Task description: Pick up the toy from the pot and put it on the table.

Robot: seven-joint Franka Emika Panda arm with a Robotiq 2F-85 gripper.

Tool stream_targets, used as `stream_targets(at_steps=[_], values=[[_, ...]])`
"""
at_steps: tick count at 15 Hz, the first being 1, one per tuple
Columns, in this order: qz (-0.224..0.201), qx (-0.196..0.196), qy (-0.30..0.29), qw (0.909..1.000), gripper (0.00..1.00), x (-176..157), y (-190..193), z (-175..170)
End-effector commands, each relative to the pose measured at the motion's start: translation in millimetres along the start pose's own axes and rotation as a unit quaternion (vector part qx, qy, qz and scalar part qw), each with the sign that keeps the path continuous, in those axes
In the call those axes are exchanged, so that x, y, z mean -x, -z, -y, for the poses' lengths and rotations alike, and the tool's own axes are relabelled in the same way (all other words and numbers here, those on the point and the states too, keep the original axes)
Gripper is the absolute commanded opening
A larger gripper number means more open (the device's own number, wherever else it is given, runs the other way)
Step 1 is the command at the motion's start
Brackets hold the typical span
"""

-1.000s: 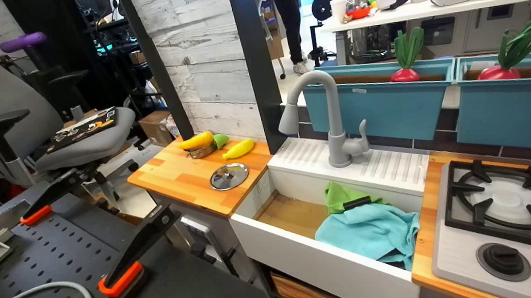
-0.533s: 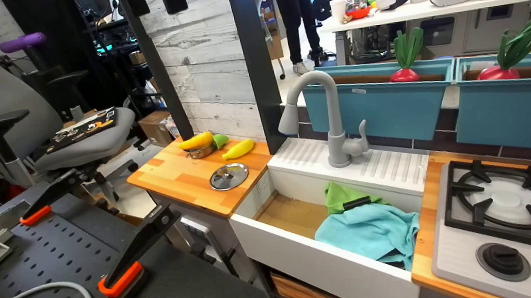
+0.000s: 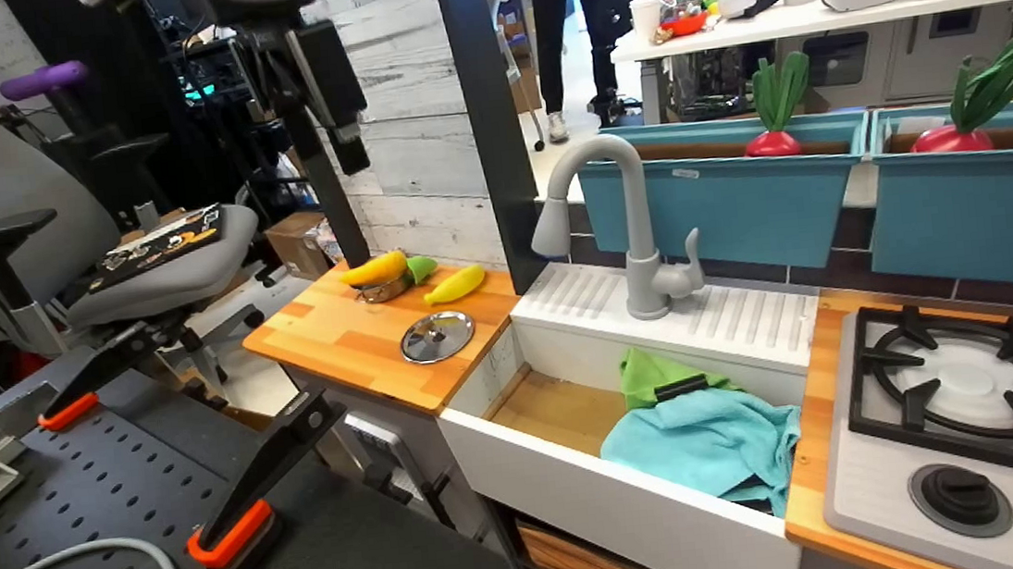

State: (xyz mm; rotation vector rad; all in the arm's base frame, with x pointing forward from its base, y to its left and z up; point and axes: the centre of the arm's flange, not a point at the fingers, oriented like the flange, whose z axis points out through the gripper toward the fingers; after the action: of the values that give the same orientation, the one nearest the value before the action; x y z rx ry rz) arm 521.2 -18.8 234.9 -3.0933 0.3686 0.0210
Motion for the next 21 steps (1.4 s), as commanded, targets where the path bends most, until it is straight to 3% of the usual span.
stream_targets(at_steps=[1, 8, 21], values=[[0.014, 0.011, -0.003, 0.9998, 1.0, -22, -44, 35], [0.008, -0.024, 0.022, 0.9994, 1.0, -41, -103, 95], [0.009, -0.028, 0.054, 0.9981, 1.0, -83, -170, 188]])
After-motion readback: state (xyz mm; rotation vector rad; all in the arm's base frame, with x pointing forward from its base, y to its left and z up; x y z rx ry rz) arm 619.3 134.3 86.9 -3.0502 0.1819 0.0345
